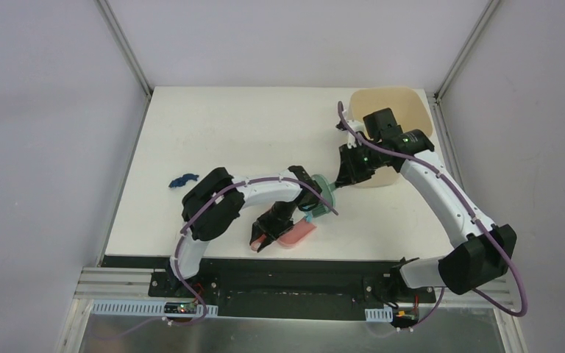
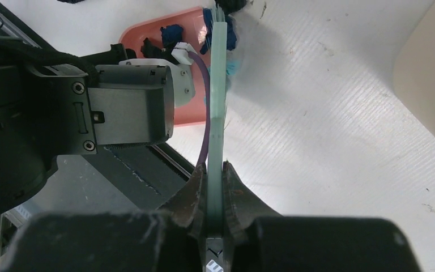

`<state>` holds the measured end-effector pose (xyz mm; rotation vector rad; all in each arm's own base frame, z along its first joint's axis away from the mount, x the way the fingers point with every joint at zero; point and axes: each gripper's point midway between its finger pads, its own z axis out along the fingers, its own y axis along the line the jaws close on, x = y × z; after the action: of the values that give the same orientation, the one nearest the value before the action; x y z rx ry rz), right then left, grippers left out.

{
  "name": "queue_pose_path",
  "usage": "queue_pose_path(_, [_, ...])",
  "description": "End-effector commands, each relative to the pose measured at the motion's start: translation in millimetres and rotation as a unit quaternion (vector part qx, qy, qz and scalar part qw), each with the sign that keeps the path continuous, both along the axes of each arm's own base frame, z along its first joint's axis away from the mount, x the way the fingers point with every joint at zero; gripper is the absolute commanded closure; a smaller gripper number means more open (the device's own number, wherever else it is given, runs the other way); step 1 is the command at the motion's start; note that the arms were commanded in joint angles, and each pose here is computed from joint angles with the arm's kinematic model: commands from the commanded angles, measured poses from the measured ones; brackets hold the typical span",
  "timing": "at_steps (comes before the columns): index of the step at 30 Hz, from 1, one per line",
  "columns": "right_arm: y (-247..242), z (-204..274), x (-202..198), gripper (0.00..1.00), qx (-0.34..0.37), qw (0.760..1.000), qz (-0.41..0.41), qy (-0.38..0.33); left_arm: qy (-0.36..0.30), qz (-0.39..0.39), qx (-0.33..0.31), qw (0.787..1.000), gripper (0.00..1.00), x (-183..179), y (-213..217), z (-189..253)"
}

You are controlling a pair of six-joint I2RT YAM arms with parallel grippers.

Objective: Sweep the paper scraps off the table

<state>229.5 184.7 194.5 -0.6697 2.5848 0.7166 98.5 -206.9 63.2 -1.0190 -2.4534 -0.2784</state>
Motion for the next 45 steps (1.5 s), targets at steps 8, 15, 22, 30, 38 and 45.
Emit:
queue_pose_path(8, [0,51,55,1.00,-0.039,0.993,0.022,-0.110,-0.026,0.047,-0.016,0.998,1.00,-18,17,21])
queue_pose_path(15, [9,26,115,1.00,-0.106,0.986,-0.009,-0.128,-0.019,0.056,-0.006,0.998,0.99,-23,19,18])
queue_pose_path(22, [48,-8,122,1.00,-0.165,0.976,0.069,-0.126,-0.009,0.056,-0.013,0.998,0.99,-21,13,12])
queue_pose_path(30, [79,-18,57,1.00,-0.126,0.974,0.187,-0.013,0.005,0.054,-0.024,0.998,0.99,-13,5,6])
queue_pose_path(38, [69,-4,7,1.00,-0.105,0.971,0.211,0.049,0.021,0.062,-0.037,0.997,0.99,-3,-1,-3])
queue_pose_path(45, [80,9,-18,1.00,-0.035,0.973,0.206,0.098,-0.002,0.052,-0.046,0.998,1.00,8,-7,-3])
